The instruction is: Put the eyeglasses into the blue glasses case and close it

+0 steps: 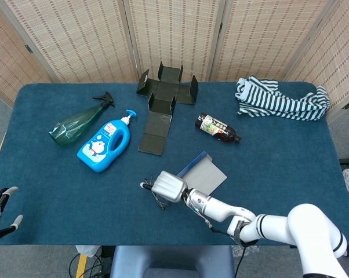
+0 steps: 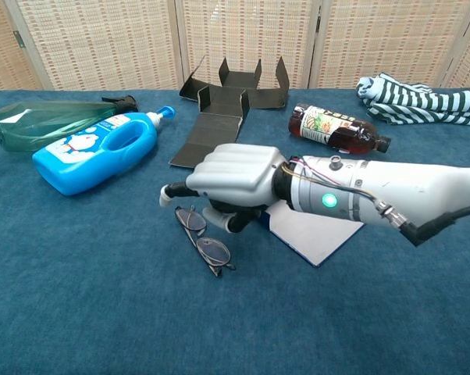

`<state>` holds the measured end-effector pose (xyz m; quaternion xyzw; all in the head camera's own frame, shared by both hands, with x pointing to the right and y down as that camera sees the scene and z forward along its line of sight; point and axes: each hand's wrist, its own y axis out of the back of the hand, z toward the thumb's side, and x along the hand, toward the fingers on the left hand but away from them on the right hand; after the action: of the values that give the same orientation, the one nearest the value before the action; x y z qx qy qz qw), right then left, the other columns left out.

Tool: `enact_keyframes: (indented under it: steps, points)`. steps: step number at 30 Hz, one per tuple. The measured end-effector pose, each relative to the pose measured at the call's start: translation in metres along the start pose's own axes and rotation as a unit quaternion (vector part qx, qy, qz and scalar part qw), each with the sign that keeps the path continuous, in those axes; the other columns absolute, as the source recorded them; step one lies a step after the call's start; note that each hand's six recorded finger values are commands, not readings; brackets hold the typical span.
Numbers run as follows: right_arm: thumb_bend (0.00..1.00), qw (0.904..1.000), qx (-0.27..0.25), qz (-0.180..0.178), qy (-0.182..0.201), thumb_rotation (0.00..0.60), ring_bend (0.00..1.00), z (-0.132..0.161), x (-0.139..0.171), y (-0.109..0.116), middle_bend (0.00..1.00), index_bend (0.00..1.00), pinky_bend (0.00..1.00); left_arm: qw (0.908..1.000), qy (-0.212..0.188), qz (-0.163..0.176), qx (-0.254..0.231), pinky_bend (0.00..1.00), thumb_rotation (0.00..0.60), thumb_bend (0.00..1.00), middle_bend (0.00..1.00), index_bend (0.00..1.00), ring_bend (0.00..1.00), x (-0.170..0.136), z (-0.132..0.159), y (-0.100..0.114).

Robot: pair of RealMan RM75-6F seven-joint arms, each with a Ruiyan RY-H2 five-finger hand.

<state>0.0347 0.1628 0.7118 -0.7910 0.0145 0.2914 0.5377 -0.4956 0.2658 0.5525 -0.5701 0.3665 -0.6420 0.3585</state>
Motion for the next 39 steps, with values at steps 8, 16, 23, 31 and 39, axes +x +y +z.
enact_keyframes:
  steps: [8, 16, 23, 31, 39]
  points:
    - [0.92, 0.9995, 0.01, 0.03, 0.003, 0.6, 1.0, 0.008, -0.011, 0.002, 0.99, 0.15, 0.9, 1.0, 0.006, 0.001, -0.001, 0.3, 0.6, 0.3, 0.26, 0.23, 0.23, -0.004, -0.004, 0.001]
    - [0.92, 0.9977, 0.017, 0.063, -0.021, 0.6, 1.0, -0.006, -0.008, -0.005, 0.99, 0.19, 0.9, 1.0, 0.004, 0.001, -0.003, 0.3, 0.6, 0.3, 0.26, 0.23, 0.23, -0.004, -0.004, 0.001]
    - [0.92, 0.9959, 0.014, 0.08, -0.04, 0.6, 1.0, -0.019, 0.01, -0.006, 0.99, 0.2, 0.9, 1.0, -0.004, 0.002, -0.005, 0.3, 0.6, 0.3, 0.26, 0.23, 0.23, -0.002, -0.001, 0.001]
    - [0.52, 0.9956, 0.001, 0.076, -0.054, 0.6, 1.0, -0.026, 0.035, -0.001, 1.0, 0.25, 0.9, 0.9999, -0.007, 0.001, -0.007, 0.3, 0.6, 0.3, 0.26, 0.23, 0.23, -0.001, 0.001, -0.001]
    - [0.17, 0.9985, -0.006, 0.009, -0.054, 0.6, 1.0, -0.012, 0.026, 0.004, 1.0, 0.35, 0.9, 0.9999, -0.009, 0.003, -0.006, 0.3, 0.6, 0.3, 0.26, 0.23, 0.23, -0.002, 0.002, 0.001]
